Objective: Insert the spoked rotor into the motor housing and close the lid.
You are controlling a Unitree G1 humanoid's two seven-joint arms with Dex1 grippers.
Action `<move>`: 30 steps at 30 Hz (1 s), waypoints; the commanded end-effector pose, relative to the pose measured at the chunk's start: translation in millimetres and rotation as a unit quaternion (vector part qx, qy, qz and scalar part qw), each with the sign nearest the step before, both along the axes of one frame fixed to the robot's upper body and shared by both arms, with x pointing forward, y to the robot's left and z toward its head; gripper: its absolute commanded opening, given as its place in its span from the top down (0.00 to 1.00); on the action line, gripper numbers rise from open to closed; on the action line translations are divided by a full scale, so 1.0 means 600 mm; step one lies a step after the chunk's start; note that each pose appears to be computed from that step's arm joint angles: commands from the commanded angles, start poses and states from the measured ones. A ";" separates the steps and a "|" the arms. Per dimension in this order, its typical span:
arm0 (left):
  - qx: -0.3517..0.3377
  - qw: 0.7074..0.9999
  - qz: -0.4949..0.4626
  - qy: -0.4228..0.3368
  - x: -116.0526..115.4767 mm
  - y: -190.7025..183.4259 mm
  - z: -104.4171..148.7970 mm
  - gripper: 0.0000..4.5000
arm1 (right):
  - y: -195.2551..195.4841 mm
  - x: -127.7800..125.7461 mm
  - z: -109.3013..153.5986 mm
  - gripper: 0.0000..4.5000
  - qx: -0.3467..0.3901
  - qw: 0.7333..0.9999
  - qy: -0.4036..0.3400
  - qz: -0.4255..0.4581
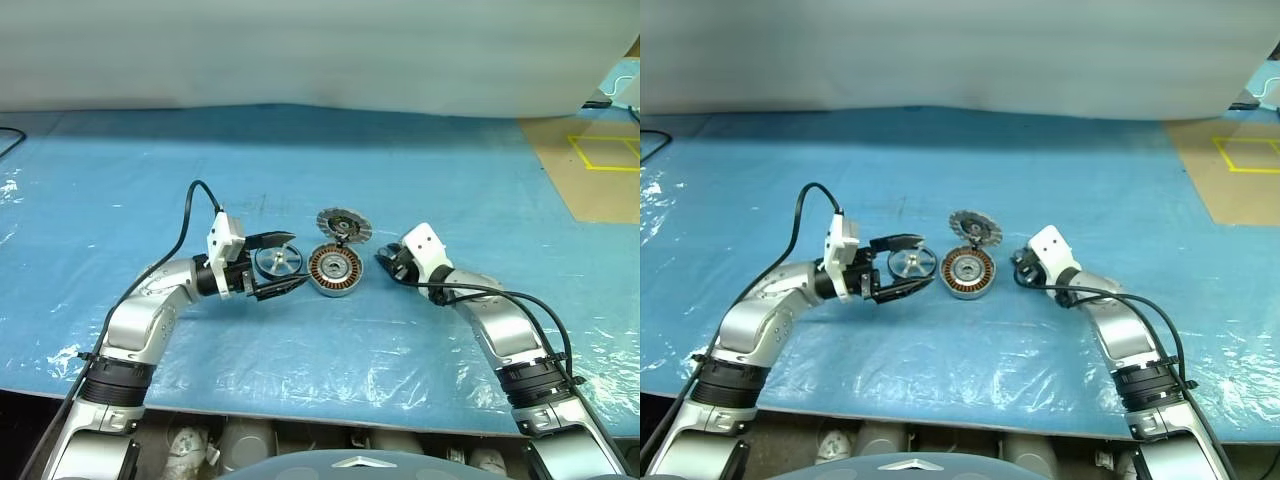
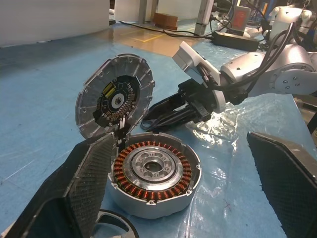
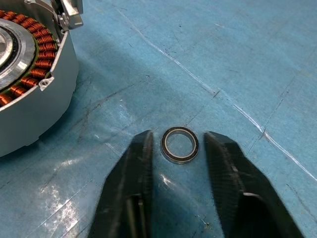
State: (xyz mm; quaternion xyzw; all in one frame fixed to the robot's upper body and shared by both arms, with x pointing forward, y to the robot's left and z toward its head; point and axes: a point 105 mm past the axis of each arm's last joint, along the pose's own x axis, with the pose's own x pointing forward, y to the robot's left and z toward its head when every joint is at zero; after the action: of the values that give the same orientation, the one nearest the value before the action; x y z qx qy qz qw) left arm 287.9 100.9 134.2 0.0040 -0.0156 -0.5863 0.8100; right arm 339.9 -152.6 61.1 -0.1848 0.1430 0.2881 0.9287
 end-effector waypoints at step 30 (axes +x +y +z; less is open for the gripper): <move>0.088 0.995 -0.050 -0.019 -0.038 0.032 -0.039 0.00 | 0.100 -0.082 0.098 0.88 0.035 0.970 0.052 0.235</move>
State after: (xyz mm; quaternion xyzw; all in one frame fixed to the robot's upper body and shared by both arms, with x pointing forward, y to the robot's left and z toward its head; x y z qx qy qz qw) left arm 265.4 119.7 107.5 0.0702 0.0350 -0.6231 0.7782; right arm 286.7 -99.3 112.7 -0.1429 0.1587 0.5028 0.8376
